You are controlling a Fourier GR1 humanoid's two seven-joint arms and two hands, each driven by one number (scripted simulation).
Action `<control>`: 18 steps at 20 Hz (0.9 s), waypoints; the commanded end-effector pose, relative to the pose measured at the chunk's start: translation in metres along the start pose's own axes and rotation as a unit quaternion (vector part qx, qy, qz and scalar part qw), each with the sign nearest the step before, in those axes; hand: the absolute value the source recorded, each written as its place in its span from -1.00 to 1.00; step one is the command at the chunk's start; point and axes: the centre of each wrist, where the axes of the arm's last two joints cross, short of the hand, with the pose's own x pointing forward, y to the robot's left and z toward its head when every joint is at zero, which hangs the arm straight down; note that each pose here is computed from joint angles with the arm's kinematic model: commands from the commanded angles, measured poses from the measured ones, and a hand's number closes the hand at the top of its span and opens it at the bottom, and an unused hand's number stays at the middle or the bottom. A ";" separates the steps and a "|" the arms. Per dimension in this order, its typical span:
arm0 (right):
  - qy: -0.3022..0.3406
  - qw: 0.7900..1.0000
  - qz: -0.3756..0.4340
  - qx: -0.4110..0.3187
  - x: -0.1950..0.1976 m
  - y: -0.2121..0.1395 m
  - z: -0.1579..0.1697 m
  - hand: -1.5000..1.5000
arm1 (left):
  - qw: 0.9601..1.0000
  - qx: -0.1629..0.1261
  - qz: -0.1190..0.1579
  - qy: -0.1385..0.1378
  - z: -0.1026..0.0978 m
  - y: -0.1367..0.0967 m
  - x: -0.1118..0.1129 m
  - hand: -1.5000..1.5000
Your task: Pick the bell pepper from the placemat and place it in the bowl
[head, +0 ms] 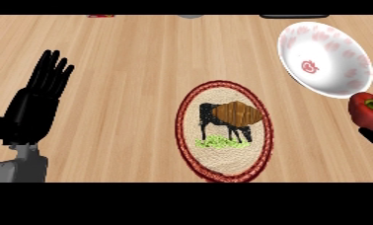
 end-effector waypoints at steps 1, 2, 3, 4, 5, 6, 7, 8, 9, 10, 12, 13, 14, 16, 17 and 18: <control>0.037 0.998 -0.011 -0.044 -0.011 -0.042 0.006 1.00 | 1.000 -0.005 -0.008 0.002 -0.009 -0.008 -0.008 0.00; 0.048 0.997 -0.024 -0.047 -0.012 -0.021 0.008 1.00 | 1.000 -0.003 -0.007 0.000 0.000 0.003 -0.008 0.00; 0.058 0.996 -0.041 -0.052 -0.014 -0.028 -0.003 1.00 | 1.000 -0.005 -0.002 -0.001 0.001 -0.009 0.007 0.00; 0.073 0.994 -0.049 -0.064 -0.007 -0.023 -0.017 1.00 | 1.000 -0.012 0.002 0.005 0.005 -0.015 -0.002 0.00; 0.072 0.993 -0.052 -0.073 -0.029 -0.046 -0.014 1.00 | 1.000 -0.014 -0.001 -0.010 -0.001 0.000 -0.007 0.00; 0.078 0.993 -0.049 -0.074 -0.026 -0.049 -0.021 1.00 | 1.000 -0.017 0.000 0.002 -0.002 0.002 0.006 0.00; 0.085 0.991 -0.053 -0.085 -0.052 -0.037 -0.017 1.00 | 1.000 -0.011 -0.002 0.003 -0.014 -0.010 0.015 0.00; 0.088 0.990 -0.067 -0.089 -0.061 -0.044 -0.032 1.00 | 1.000 -0.016 0.000 -0.006 -0.012 -0.011 -0.004 0.00; 0.093 0.989 -0.071 -0.086 -0.058 -0.030 -0.049 1.00 | 1.000 -0.030 -0.002 0.003 -0.015 -0.007 0.023 0.00; 0.097 0.988 -0.071 -0.095 -0.060 -0.035 -0.041 1.00 | 1.000 -0.016 0.004 0.002 -0.010 -0.008 -0.003 0.00; 0.097 0.988 -0.079 -0.089 -0.077 -0.036 -0.056 1.00 | 1.000 -0.016 0.000 -0.010 -0.023 -0.013 0.009 0.00; 0.105 0.984 -0.097 -0.103 -0.087 -0.014 -0.056 1.00 | 1.000 -0.013 -0.004 -0.016 -0.006 -0.022 0.005 0.00; 0.098 0.984 -0.110 -0.099 -0.072 -0.028 -0.078 1.00 | 1.000 -0.014 -0.007 0.000 -0.010 -0.021 0.006 0.00; 0.113 0.980 -0.112 -0.118 -0.102 -0.022 -0.081 1.00 | 0.999 -0.032 -0.013 -0.011 -0.014 -0.021 0.002 0.00; 0.107 0.981 -0.114 -0.112 -0.109 -0.010 -0.081 1.00 | 1.000 -0.023 -0.006 -0.012 -0.005 -0.003 0.006 0.00; 0.099 0.980 -0.132 -0.114 -0.094 -0.027 -0.102 1.00 | 1.000 -0.023 0.002 -0.004 -0.017 -0.028 -0.004 0.00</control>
